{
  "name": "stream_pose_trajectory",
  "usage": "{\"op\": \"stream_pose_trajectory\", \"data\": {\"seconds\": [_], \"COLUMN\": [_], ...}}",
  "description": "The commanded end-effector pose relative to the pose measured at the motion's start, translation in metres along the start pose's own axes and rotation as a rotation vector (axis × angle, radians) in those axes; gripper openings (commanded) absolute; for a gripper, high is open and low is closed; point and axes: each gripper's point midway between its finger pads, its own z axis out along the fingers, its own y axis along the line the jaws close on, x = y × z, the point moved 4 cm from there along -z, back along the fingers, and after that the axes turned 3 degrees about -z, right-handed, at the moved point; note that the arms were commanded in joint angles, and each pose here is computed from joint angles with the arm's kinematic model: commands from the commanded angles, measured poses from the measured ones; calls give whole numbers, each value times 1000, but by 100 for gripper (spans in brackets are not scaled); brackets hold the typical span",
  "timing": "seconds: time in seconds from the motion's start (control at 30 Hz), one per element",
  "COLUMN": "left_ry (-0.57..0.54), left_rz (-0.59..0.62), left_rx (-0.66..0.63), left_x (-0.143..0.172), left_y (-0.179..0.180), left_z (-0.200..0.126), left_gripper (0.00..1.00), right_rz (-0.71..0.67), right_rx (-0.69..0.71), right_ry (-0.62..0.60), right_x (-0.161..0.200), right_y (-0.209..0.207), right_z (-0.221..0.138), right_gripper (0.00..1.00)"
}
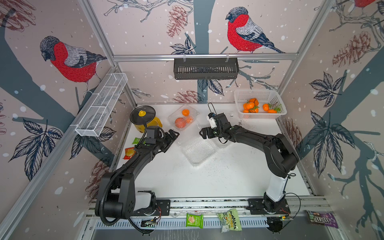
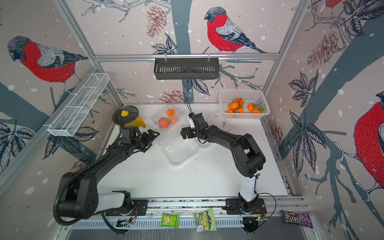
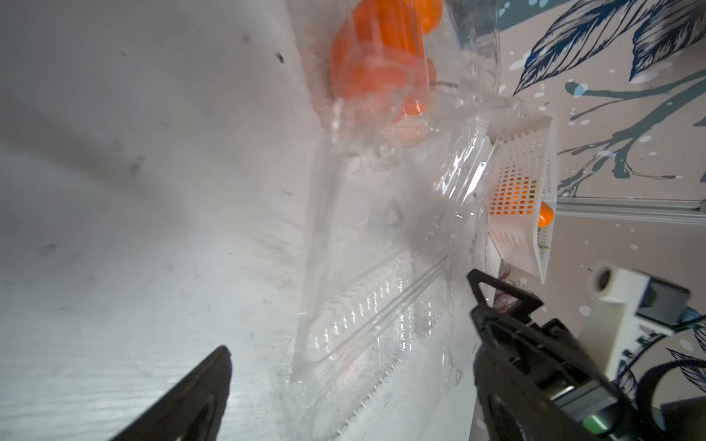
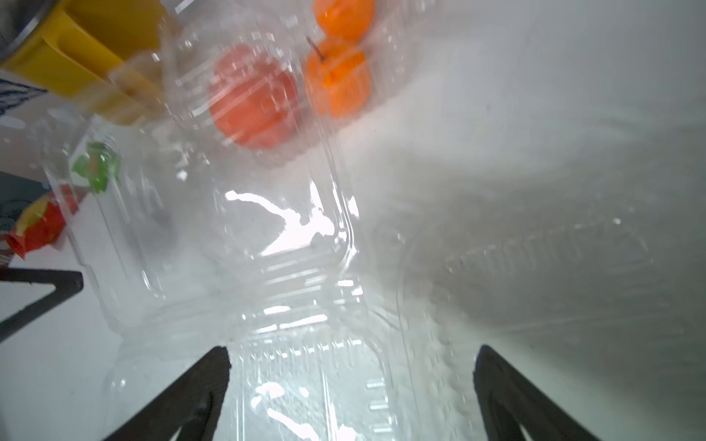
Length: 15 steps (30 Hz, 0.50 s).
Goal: Take oranges out of containers
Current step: Adjust the packing box at the center of the board.
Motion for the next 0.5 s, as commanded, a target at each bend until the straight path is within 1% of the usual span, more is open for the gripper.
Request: {"op": "stream_pose_trajectory", "data": {"seconds": [0.0, 0.07, 0.23, 0.33, 0.47], "left_ry": [-7, 14, 17, 34, 61], "left_rz": [57, 51, 55, 77, 132], "left_rx": [74, 75, 81, 90, 95], "left_x": [-5, -3, -4, -1, 11], "left_y": [-31, -34, -39, -47, -68], "left_z": [19, 33, 47, 54, 69], "left_gripper": [97, 97, 97, 97, 97], "right_rz": [16, 32, 79, 128, 205], "right_rx": [16, 14, 31, 42, 106], "right_ry": [3, 26, 83, 81, 70], "right_x": [13, 24, 53, 69, 89], "right_y": [-4, -4, -6, -7, -17], "right_z": [-6, -6, -8, -20, -43], "right_gripper": [100, 100, 100, 100, 100]}}
